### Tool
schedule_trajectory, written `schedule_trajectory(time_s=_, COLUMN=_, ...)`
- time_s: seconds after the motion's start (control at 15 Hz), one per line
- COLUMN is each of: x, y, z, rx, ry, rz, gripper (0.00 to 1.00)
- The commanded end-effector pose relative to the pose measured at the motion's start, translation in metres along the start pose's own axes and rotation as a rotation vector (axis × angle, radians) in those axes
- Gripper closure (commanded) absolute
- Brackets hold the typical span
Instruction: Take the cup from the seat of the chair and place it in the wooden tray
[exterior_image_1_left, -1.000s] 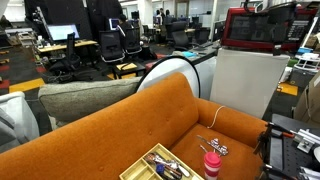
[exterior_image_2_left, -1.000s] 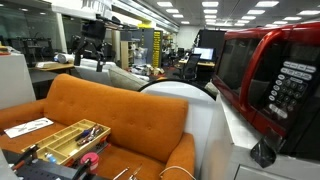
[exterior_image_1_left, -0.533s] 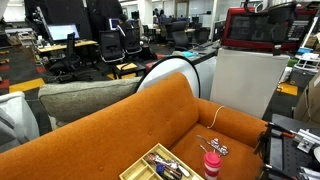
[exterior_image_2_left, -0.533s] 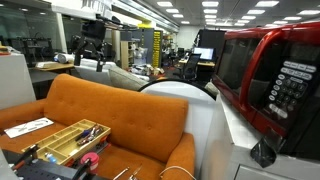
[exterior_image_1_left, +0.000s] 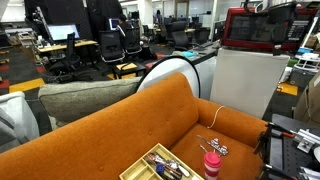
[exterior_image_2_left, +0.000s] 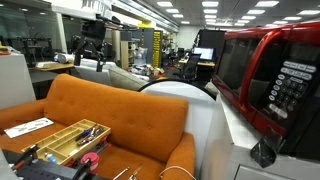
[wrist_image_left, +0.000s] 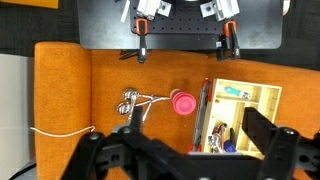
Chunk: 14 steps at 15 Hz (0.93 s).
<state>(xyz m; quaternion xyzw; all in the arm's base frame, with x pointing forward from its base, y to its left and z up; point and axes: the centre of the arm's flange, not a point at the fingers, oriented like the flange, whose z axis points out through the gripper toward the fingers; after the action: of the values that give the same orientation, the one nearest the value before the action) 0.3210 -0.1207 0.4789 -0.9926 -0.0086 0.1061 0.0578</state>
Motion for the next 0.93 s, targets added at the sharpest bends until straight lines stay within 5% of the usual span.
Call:
schedule_trajectory(time_s=0.0, x=0.0, y=0.0, z=0.0, rx=0.0, ry=0.0, rz=0.0, gripper=0.0)
schedule_trajectory(time_s=0.47, x=0.0, y=0.0, z=0.0, rx=0.0, ry=0.0, rz=0.0, gripper=0.0)
schedule_trajectory(time_s=0.87, x=0.036, y=-0.005, z=0.059, rx=-0.061, ry=-0.023, rz=0.016, gripper=0.0)
